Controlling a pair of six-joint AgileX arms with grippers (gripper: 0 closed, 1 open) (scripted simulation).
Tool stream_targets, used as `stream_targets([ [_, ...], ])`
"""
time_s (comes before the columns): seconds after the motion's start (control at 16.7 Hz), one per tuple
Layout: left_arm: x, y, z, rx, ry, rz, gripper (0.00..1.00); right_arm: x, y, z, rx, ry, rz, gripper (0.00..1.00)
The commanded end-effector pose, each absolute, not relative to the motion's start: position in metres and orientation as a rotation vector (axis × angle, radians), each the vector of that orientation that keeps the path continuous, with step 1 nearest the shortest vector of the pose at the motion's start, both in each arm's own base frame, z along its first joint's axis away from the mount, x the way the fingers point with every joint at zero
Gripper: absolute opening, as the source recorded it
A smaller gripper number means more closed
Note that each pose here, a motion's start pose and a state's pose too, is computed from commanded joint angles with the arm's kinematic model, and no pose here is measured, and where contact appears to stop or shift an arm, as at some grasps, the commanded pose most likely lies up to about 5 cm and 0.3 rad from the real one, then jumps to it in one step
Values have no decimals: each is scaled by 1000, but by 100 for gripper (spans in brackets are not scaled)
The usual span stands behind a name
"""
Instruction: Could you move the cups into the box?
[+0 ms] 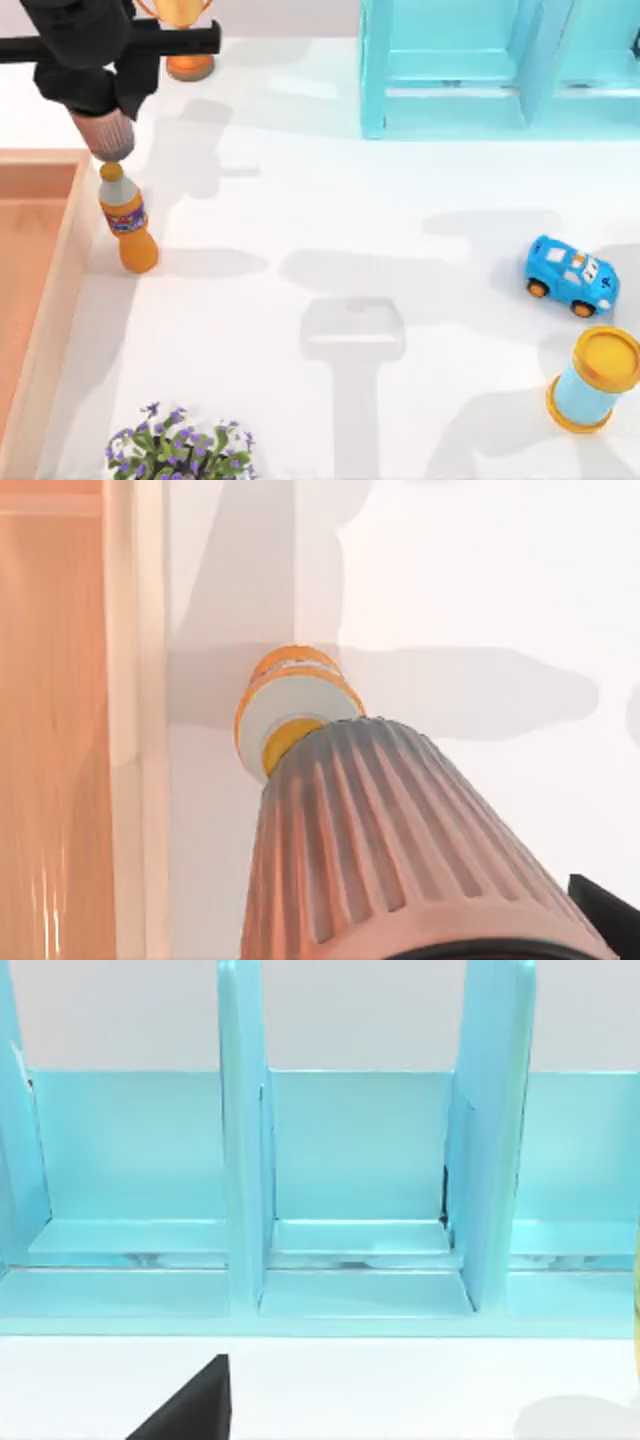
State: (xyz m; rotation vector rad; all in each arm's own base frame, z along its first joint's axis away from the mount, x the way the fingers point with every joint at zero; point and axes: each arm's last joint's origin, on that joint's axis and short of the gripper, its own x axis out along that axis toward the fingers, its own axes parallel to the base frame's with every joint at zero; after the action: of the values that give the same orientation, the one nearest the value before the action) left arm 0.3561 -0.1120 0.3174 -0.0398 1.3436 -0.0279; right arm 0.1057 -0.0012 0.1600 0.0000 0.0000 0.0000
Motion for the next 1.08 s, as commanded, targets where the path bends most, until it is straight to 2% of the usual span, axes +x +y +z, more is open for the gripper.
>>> stream_targets([
  [0.18,354,-50,321,-9,1364,-36,0,106,-1,160,0,0,0,100],
  [0.6,326,65,297,-35,1505,-72,0,106,-1,160,0,0,0,100],
  [0.78,316,85,291,-58,1530,-83,0,106,-1,160,0,0,0,100],
  [1.08,318,85,290,-53,1533,-84,0,106,-1,160,0,0,0,100],
])
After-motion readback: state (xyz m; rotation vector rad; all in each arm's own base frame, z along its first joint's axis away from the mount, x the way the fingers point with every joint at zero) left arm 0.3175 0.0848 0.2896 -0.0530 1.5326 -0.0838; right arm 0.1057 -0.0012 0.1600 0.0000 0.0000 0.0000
